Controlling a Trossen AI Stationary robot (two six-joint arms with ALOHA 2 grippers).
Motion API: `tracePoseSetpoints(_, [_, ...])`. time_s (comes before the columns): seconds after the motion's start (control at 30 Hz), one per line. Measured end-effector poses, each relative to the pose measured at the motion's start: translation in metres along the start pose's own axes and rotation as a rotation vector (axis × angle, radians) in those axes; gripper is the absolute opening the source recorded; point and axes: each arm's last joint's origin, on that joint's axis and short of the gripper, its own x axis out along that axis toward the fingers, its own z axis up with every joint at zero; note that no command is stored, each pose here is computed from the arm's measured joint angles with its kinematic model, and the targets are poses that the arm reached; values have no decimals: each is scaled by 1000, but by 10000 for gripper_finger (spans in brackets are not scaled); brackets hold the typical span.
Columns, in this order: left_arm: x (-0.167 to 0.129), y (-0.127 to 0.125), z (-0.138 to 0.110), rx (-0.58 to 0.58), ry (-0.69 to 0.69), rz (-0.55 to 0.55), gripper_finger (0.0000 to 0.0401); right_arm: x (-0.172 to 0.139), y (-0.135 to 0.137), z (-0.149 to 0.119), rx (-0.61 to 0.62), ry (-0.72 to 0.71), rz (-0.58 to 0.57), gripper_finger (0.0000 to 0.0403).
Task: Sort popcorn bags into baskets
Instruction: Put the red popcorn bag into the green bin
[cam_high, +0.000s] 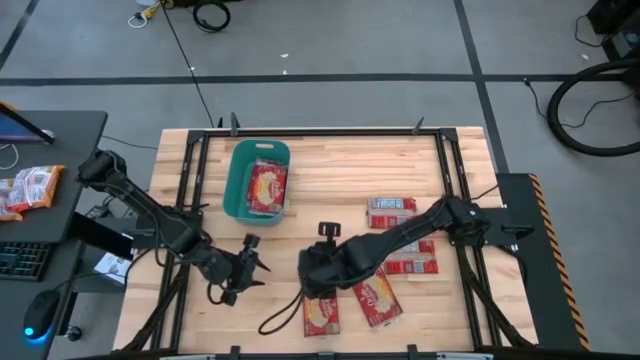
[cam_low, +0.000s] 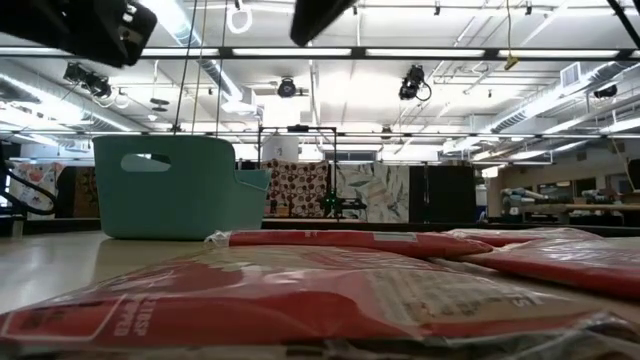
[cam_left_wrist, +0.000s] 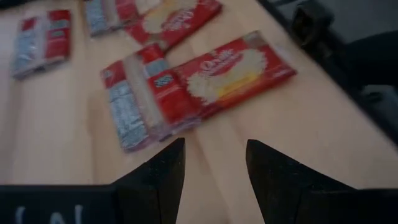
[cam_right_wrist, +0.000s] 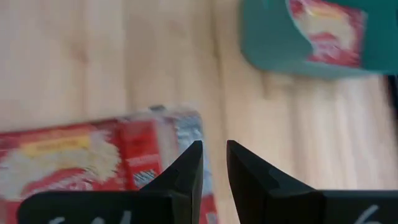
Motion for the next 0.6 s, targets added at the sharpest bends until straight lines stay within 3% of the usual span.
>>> tracePoseSetpoints(0.2, [5, 4, -11, 33, 1, 45, 173, 4, -20, 0, 30, -137, 159, 77])
tracePoseSetpoints(0.33, [9, 6, -12, 51, 8, 60, 173, 7, -32, -12, 59, -213, 178, 77])
tracePoseSetpoints(0.6, [46, 10, -24, 229, 88, 139, 173, 9, -52, -59, 124, -305, 185, 77])
